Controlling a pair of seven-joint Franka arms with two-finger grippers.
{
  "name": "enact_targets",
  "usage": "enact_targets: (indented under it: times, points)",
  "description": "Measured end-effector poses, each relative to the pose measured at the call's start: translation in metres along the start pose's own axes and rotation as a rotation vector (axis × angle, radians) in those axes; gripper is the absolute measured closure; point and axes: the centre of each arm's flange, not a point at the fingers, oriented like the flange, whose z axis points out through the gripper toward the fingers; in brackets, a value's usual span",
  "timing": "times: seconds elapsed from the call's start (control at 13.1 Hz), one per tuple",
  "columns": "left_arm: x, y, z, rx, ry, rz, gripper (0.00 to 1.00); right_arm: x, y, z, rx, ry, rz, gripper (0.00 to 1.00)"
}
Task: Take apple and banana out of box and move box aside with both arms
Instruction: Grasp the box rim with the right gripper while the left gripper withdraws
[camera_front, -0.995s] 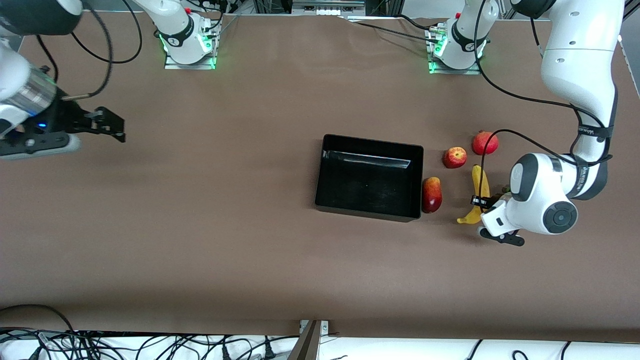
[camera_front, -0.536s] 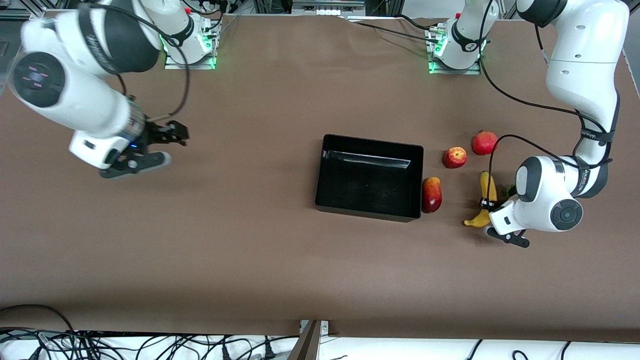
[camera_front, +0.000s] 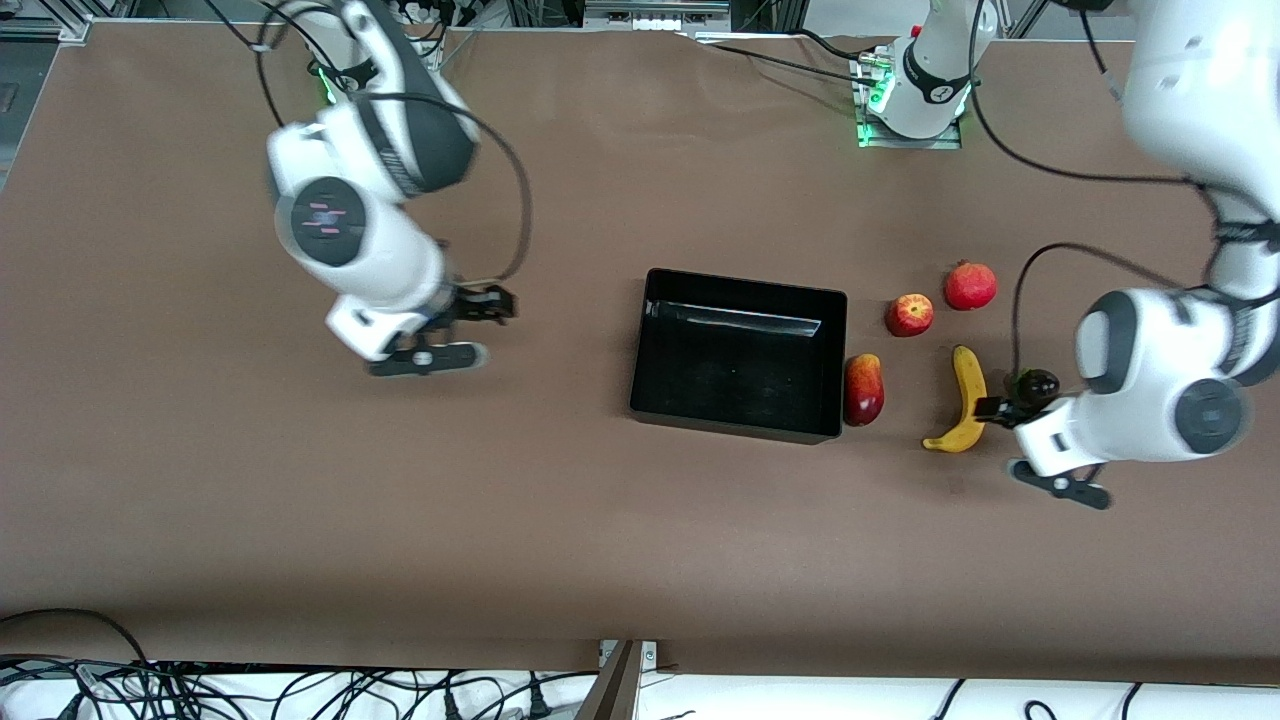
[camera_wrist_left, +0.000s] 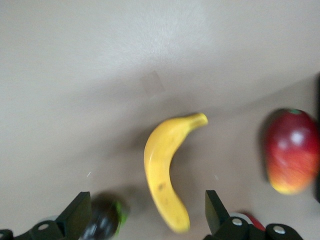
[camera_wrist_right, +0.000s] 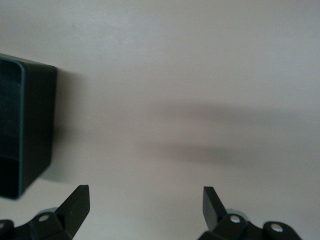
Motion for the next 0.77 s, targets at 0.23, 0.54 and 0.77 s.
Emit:
enact_targets:
  times: [0.23, 0.54, 0.77]
  points:
    - [-0.016, 0.001, -0.087, 0.014, 0.025, -0.016, 0.00, -0.010, -0.055, 0.040, 0.006, 0.022, 0.064, 0.00]
    - [-0.049, 0.016, -0.147, 0.011, -0.008, -0.133, 0.00, -0.025, -0.118, 0.095, 0.039, 0.069, 0.181, 0.00]
    - [-0.074, 0.022, -0.180, 0.013, -0.022, -0.195, 0.00, -0.041, -0.162, 0.137, 0.086, 0.112, 0.262, 0.00]
